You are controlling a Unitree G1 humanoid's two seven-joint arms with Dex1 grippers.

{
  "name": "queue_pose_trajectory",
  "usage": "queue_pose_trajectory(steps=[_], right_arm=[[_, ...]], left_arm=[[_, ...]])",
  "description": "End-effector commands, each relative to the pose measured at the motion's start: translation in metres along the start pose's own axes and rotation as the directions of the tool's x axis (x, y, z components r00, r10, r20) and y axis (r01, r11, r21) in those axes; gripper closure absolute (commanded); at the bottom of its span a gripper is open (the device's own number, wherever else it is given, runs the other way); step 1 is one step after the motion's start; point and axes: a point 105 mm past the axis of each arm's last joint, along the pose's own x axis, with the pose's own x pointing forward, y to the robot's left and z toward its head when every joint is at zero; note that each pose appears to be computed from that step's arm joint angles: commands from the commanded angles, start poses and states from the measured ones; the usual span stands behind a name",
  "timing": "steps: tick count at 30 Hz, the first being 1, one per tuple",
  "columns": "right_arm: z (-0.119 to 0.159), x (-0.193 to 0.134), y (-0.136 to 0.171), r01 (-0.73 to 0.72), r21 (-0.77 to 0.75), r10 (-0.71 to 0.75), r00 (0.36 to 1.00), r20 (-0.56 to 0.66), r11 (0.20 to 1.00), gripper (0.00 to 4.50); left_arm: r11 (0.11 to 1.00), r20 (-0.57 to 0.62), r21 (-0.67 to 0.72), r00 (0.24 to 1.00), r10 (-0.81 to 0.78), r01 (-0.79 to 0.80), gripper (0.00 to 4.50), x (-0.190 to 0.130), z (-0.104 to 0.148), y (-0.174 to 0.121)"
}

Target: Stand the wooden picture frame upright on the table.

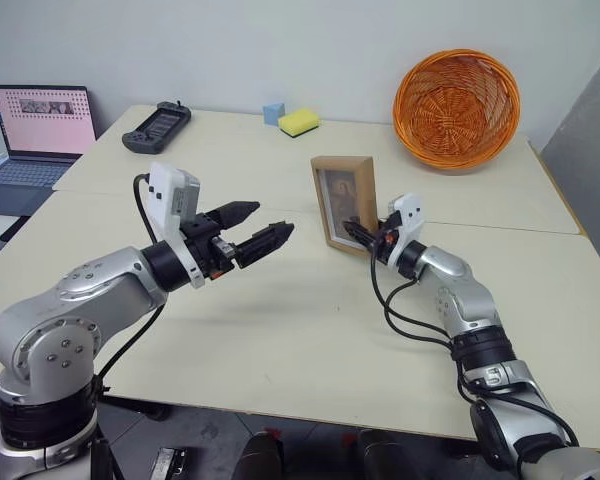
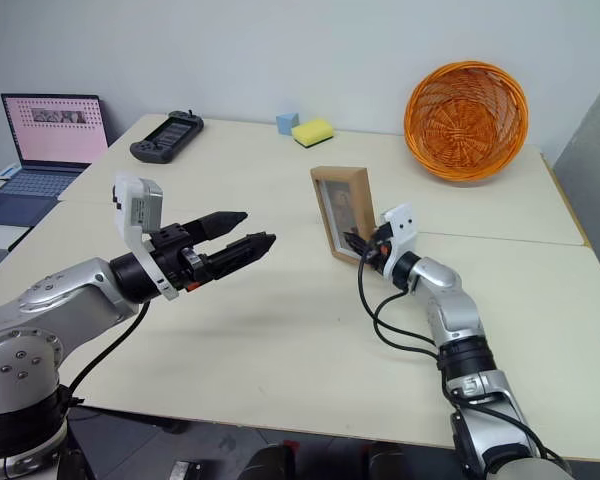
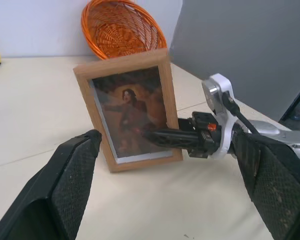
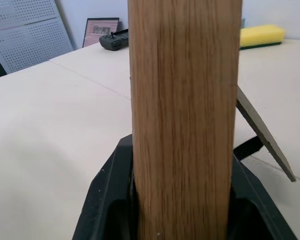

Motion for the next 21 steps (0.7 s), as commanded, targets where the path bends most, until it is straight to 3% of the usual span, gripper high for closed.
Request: queue_pose_trajectory(steps=[1, 7, 21], right_arm=[[-0.015, -0.012, -0.003, 0.032, 0.000, -0.032, 0.998, -0.050, 0.999, 2.92], [-0.030, -0.021, -0.002, 0.042, 0.015, -0.040, 0.995, -0.094, 0.999, 2.92], [-0.035, -0.015, -0.011, 0.078, 0.122, -0.061, 0.989, -0.135, 0.989, 2.92]], left_arm=[[0.999, 0.018, 0.026, 1.000, -0.025, 0.025, 0.04, 0.002, 0.009, -0.002], [0.999, 0.004, 0.018, 0.999, -0.043, 0.043, 0.04, 0.003, 0.007, -0.003], [0.999, 0.000, -0.005, 0.999, -0.046, 0.046, 0.04, 0.006, 0.004, -0.008]])
